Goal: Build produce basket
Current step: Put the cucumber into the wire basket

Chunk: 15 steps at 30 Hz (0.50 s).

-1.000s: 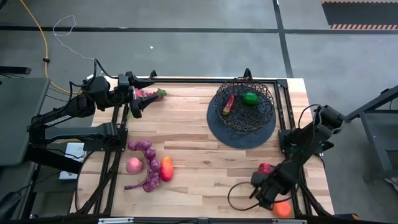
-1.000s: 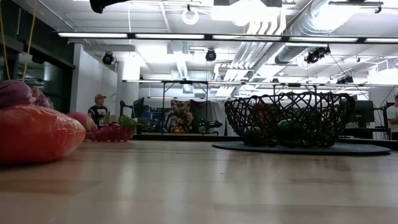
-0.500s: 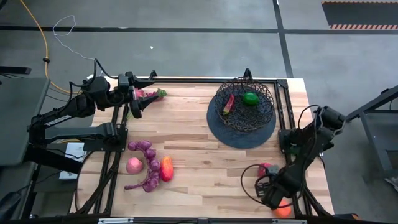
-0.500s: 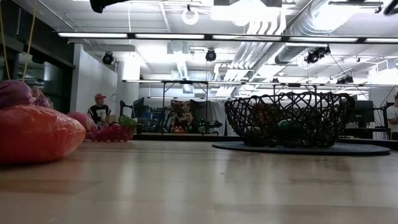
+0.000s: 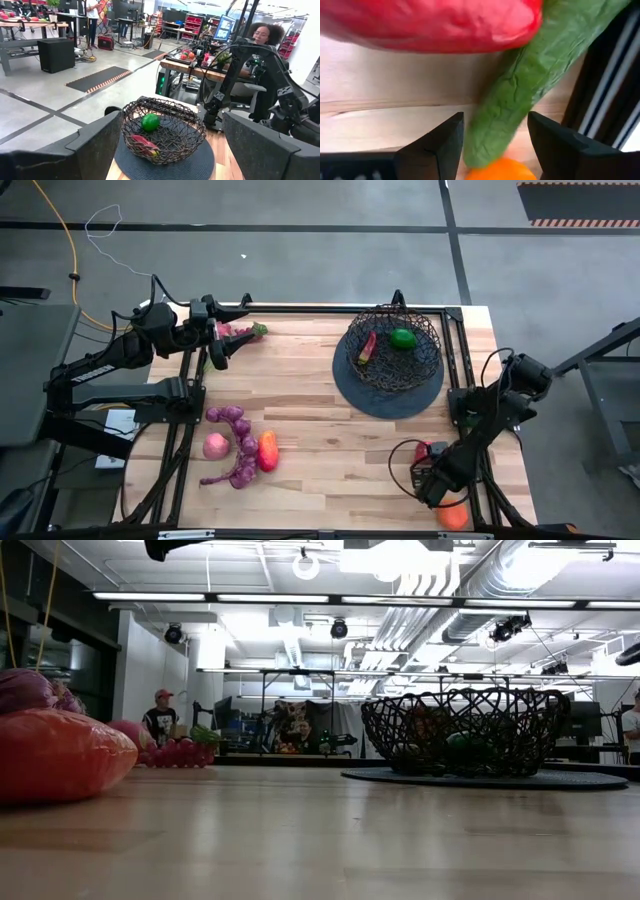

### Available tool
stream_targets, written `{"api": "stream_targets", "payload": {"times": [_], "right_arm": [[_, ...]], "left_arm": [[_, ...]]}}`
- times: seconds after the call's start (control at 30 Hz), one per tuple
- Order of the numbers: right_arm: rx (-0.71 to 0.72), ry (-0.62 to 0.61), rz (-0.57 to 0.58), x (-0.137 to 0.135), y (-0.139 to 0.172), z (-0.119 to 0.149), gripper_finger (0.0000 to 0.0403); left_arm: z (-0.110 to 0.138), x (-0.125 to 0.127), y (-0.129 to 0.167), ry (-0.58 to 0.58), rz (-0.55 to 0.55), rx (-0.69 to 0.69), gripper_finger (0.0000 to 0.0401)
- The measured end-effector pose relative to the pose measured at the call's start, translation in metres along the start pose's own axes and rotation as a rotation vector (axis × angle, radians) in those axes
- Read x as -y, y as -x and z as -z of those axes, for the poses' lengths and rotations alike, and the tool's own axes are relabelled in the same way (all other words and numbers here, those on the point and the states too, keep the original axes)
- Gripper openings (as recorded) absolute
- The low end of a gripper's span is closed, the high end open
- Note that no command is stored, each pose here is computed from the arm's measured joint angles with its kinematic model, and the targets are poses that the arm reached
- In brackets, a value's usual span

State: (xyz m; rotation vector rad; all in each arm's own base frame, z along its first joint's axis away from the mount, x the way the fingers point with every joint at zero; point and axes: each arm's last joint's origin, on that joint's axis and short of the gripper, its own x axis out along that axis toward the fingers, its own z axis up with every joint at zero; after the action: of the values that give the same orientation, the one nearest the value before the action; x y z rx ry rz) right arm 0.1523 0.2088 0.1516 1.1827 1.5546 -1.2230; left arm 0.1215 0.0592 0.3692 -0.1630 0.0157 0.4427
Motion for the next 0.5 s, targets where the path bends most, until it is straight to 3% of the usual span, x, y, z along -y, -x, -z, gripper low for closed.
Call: {"api": "stream_targets", "payload": {"times": [0.5], "right_arm": [[-0.035,-0.019,-0.015,-0.005,-0.014,-0.018,0.0193]], "left_arm": [[0.000,0.000,0.000,0.001,-0.003,0.001,0.0335]]}}
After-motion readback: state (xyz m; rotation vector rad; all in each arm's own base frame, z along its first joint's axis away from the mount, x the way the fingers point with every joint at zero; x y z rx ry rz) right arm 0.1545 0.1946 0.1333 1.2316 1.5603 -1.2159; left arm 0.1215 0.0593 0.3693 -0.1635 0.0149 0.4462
